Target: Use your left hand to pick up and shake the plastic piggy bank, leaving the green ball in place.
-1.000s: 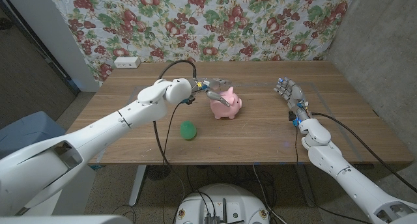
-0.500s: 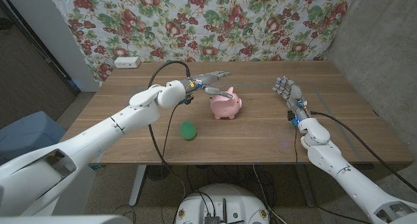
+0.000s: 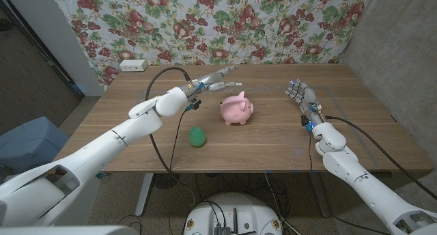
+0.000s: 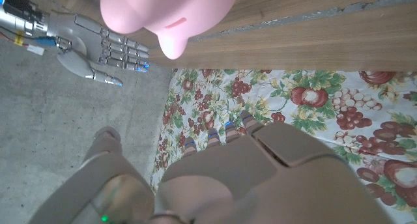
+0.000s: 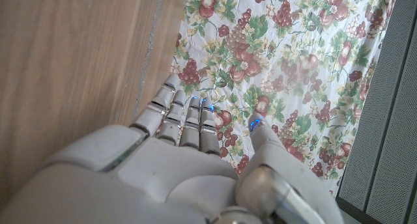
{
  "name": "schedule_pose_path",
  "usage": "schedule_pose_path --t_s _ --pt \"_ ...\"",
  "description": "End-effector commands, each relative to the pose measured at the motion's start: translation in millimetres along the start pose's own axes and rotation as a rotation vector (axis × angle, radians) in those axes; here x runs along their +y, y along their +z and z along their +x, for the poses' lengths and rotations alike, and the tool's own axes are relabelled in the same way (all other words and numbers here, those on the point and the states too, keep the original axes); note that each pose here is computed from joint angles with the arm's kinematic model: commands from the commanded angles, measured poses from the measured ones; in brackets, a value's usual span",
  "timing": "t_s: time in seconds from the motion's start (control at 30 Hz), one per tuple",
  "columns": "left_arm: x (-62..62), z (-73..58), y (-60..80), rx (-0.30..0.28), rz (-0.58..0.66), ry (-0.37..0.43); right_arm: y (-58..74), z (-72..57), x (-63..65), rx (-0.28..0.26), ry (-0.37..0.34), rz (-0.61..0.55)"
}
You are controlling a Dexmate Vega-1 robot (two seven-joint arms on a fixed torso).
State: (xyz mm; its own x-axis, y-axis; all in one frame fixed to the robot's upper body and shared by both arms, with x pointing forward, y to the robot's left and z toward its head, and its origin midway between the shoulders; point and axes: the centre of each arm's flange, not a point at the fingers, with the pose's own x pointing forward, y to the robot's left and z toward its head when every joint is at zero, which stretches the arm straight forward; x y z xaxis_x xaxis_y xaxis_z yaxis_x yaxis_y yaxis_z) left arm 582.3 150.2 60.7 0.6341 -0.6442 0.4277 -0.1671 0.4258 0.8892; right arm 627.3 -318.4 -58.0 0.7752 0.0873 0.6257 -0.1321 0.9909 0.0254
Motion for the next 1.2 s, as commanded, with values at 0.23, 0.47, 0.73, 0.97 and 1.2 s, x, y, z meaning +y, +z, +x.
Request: schedule_pose_path --t_s 0.23,0.47,0.73,0.97,1.2 --pt "5.0 -11.0 -22.2 -0.076 -0.433 0.111 4.9 1.1 0.6 -0.008 0.013 -0.011" --pt "2.8 -12.7 -29.4 -0.072 -0.554 0.104 8.6 2.3 -0.7 -0.023 0.017 -0.017" --pt "-3.5 -15.1 -37.4 -0.050 -0.721 0.113 14.8 3.7 -0.8 -0.054 0.027 -0.021" --pt "-8.7 -18.7 -46.4 -0.063 -0.835 0.113 20.0 5.9 -0.6 -0.072 0.034 -0.025" --pt "-14.9 -22.5 -53.8 -0.077 -0.943 0.127 23.5 9.6 0.5 -0.088 0.041 -0.029"
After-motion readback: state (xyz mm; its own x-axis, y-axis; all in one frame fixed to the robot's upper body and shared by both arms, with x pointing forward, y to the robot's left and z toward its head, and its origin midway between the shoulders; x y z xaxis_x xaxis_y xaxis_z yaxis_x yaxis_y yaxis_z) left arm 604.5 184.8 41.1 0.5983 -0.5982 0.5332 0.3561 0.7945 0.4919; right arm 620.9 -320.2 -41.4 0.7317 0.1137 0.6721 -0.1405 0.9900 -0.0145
